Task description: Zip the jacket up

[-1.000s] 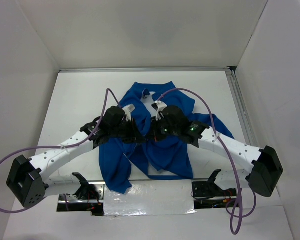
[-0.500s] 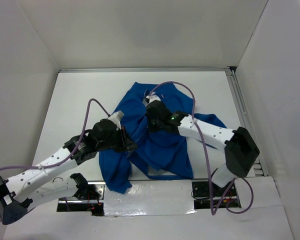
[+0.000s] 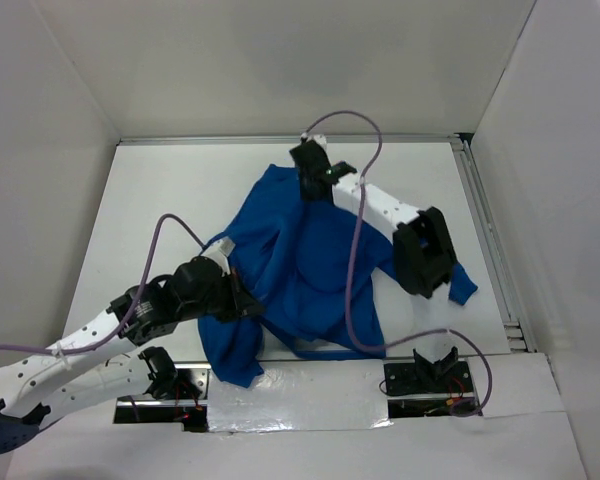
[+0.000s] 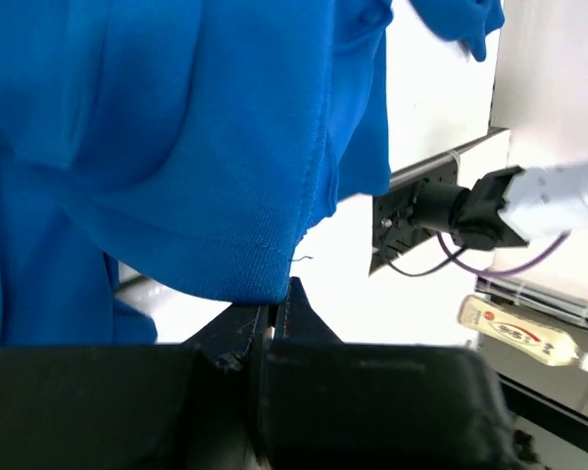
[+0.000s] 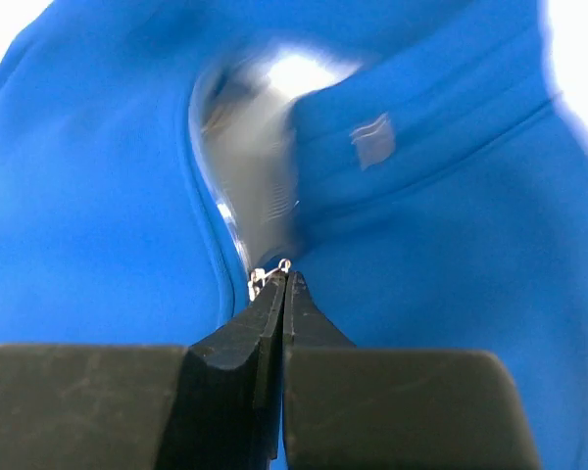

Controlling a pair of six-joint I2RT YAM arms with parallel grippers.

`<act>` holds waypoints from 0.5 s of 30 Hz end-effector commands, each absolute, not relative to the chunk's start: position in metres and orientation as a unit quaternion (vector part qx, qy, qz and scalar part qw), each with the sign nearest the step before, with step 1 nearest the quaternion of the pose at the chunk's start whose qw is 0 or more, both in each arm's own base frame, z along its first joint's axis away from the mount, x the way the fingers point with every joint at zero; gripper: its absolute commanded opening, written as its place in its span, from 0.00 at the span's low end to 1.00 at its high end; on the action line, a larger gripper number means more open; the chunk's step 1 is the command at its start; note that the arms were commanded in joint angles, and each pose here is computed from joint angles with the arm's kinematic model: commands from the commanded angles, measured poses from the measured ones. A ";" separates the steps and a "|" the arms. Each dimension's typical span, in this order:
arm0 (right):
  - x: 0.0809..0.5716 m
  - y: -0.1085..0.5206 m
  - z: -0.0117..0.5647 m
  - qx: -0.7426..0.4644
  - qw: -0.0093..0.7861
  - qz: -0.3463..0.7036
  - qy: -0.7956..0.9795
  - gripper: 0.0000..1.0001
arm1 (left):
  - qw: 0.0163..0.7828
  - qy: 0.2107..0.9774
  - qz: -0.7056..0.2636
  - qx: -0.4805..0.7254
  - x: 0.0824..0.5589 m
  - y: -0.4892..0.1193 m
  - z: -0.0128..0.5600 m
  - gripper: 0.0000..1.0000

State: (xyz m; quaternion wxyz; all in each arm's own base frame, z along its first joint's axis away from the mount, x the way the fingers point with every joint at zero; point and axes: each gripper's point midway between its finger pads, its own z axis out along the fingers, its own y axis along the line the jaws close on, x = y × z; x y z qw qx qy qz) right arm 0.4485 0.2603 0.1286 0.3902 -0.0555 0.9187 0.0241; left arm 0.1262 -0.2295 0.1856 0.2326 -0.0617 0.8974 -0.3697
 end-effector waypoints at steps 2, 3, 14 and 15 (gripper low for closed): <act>0.564 0.139 0.133 0.071 0.426 -0.117 0.895 0.00 | 0.162 0.912 -0.373 -0.049 0.087 -0.223 0.175 0.00; 0.594 0.130 0.174 0.097 0.468 -0.100 0.873 0.00 | 0.158 0.913 -0.374 -0.050 0.082 -0.221 0.176 0.00; 0.660 0.072 0.218 0.095 0.556 0.034 0.825 0.33 | 0.124 0.930 -0.340 -0.065 0.067 -0.209 0.148 0.07; 0.660 0.077 0.230 0.082 0.564 0.043 0.821 0.48 | 0.129 0.930 -0.339 -0.062 0.069 -0.210 0.148 0.47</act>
